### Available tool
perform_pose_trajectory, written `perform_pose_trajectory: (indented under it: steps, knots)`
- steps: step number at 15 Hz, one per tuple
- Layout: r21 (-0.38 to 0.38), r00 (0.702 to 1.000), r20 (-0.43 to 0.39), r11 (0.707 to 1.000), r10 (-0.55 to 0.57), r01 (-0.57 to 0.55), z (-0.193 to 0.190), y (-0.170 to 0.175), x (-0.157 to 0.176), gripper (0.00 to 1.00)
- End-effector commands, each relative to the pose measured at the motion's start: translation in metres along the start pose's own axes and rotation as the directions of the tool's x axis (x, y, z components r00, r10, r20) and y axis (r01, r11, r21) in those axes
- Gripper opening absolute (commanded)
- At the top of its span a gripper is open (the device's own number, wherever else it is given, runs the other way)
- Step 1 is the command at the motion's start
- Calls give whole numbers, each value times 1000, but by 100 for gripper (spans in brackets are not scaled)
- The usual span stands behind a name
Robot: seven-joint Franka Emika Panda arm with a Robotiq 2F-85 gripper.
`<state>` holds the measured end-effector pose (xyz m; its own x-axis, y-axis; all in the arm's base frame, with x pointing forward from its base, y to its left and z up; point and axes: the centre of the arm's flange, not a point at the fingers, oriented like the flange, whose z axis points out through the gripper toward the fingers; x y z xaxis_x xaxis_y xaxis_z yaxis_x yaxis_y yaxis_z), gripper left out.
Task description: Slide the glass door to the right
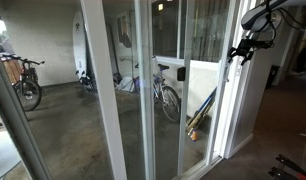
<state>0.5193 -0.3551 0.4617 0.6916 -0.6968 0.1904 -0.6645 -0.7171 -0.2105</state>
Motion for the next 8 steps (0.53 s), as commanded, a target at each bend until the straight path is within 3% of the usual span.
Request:
perform_pose_trajectory:
  steps: [1,7,8]
  knots:
    - [-27,995,90,999,-43,45,9,81,20,100]
    - [-35,993,115,999,-16,21,4,123,51,100]
    - [14,995,93,999,31,-32,-2,128,57,100]
